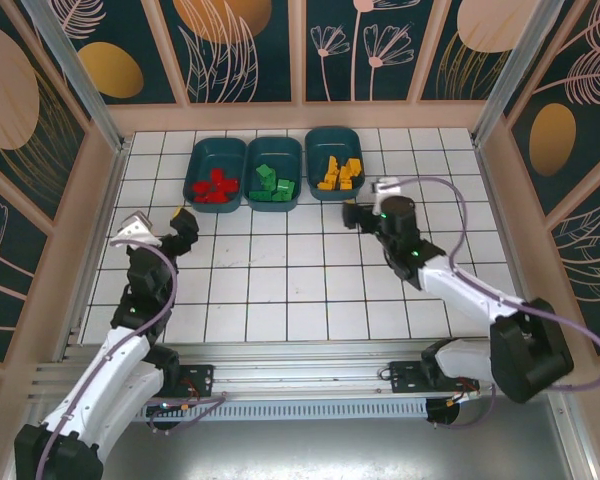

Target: Sort the legos into containers by color

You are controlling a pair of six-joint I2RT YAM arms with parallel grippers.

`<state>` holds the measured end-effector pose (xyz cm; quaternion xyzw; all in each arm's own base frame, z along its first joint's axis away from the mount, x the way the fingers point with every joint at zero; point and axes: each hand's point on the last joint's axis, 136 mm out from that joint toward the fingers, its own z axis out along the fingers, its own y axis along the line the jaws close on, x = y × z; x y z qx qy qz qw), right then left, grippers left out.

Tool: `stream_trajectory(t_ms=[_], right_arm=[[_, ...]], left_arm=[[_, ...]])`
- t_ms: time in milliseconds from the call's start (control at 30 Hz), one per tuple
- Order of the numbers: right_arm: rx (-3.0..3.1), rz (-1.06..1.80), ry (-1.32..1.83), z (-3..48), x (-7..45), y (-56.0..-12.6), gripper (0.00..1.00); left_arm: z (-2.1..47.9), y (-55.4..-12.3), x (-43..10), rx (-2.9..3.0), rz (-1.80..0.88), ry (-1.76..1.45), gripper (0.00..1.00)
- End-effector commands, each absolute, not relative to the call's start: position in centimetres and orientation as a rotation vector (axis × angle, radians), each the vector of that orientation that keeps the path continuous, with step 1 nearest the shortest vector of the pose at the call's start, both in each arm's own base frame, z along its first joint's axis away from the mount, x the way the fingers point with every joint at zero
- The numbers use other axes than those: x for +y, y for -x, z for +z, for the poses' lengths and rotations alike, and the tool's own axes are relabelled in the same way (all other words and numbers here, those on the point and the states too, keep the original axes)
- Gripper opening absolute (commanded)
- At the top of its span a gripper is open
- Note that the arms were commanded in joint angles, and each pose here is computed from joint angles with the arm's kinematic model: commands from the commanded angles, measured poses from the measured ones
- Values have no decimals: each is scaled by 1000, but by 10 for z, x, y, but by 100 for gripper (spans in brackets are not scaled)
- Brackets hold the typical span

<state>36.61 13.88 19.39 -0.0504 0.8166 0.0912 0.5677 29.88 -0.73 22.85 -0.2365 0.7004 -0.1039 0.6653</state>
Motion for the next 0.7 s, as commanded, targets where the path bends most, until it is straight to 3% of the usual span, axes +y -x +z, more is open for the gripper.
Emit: stream_trajectory(t_ms=[0, 233, 333, 667], right_arm=[[1630, 156, 48, 248, 91, -369, 99], [1698, 36, 149, 194, 46, -367, 99], [1712, 19, 119, 177, 30, -368, 99], [1685, 180, 15, 131, 9, -369, 99]], left_arm=[[258, -286, 13, 1365, -13, 400, 99], [199, -281, 39, 1384, 186, 439, 99], [170, -306, 36, 1492, 228, 383, 99], [157, -345, 27, 1531, 191, 260, 99]])
